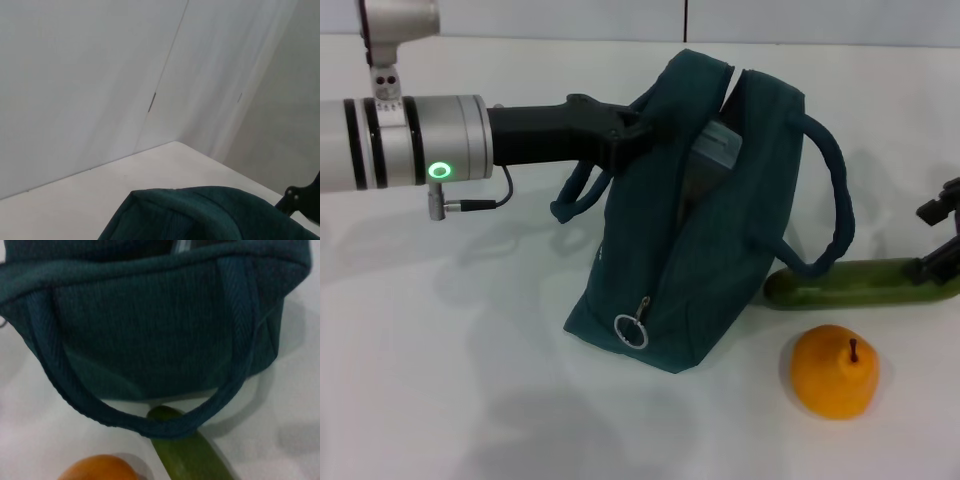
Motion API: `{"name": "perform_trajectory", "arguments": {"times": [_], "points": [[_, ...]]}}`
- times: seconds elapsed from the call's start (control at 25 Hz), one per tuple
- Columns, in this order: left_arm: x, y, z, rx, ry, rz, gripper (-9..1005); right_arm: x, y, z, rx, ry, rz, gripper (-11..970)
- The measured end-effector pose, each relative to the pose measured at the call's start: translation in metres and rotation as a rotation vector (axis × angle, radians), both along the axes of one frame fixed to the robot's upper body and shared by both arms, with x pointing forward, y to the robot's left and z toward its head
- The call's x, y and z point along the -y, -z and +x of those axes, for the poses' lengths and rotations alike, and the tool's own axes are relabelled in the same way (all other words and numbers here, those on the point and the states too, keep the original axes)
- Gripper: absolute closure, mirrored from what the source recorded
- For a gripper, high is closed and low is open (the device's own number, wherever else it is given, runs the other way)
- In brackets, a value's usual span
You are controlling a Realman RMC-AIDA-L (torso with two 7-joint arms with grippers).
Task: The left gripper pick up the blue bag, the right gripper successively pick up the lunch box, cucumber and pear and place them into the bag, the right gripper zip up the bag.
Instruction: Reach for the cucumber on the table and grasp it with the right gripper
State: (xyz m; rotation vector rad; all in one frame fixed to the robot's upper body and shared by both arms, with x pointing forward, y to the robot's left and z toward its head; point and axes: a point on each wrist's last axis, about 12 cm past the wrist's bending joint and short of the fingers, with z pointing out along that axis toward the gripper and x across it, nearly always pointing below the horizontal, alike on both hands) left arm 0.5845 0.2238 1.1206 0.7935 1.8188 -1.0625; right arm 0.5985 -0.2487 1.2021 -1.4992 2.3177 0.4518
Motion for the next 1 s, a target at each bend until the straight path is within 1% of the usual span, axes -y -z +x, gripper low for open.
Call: {"name": "perform_trajectory", "arguments": {"times": [0.16,0.44,0.72,1.0], "points": [[0.001,0.000,0.000,-0.001,-0.005,-0.015,956,-0.017,0.005,0.003,0.007,-0.048,-0.066,101],[0.001,-0.004,0.003,0.009,-0.016,-0.027,956,-0.032,0.019,0.007,0.007,-0.078,-0.144,117],[0.003,-0.005,0.006,0.025,-0.020,-0.018,956,-0.045,0.025,0.014,0.007,-0.096,-0.173,133],[0.003,-0.005,0.007,0.026,-0.019,-0.017,956,-0.066,0.039,0.017,-0.008,-0.152,-0.209,149]]}}
